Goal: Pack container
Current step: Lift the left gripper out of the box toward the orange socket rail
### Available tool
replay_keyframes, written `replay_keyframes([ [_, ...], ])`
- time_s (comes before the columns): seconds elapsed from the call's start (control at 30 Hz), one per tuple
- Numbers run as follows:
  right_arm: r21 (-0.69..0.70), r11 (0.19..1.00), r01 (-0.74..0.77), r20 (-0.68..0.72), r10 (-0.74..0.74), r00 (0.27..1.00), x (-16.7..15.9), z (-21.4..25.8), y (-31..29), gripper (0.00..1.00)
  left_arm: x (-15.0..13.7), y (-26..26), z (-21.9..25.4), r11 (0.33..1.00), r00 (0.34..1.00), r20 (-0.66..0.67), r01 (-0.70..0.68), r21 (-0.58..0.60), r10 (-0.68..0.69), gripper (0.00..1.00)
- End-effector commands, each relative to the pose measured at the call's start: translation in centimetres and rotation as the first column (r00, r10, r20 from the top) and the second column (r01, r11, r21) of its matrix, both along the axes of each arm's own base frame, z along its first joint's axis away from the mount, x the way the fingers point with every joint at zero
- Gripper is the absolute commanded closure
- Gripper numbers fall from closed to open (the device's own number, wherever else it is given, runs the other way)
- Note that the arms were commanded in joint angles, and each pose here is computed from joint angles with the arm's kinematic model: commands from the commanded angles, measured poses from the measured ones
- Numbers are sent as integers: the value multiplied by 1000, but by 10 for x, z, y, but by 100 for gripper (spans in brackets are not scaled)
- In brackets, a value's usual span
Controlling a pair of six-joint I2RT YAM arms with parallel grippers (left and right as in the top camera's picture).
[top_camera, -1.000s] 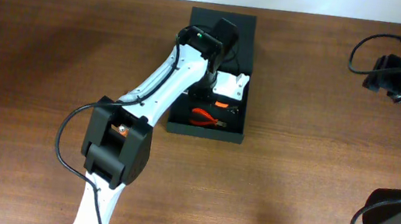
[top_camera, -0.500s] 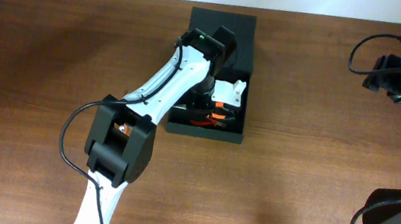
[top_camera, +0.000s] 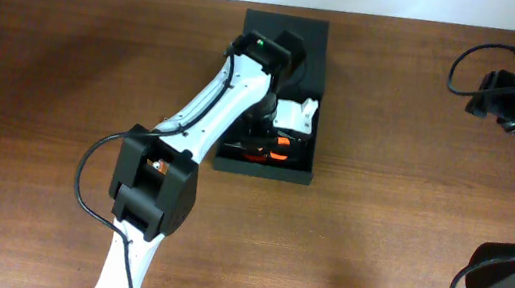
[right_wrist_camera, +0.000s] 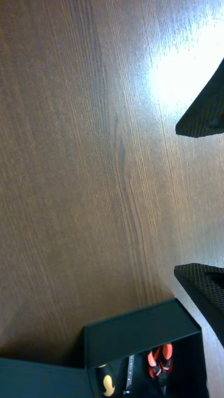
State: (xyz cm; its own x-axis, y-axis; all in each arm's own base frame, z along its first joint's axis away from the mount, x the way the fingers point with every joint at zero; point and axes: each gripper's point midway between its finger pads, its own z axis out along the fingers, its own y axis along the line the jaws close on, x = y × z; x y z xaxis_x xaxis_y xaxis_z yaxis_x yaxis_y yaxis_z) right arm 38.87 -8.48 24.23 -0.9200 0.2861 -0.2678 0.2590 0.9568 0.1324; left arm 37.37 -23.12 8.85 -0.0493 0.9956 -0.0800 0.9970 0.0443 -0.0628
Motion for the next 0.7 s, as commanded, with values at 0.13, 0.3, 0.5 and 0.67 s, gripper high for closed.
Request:
replay_keyframes([
  [0.13,-2,1000,4,-7,-4,1000,0,-1,0,35,21,-1,67,984,982,84,-162,-79,169,1],
  [0.3,-2,1000,4,-7,-4,1000,0,-1,0,36,35,27,108,948,944,123,-293,-125,308,1],
  [0.5,-2,1000,4,-8,-4,1000,-1,-1,0,35,61,86,131,847,838,143,-502,-176,526,1],
  [0.67,-2,1000,5,-7,-5,1000,0,-1,0,35,65,109,139,762,793,13,-581,-286,609,1],
])
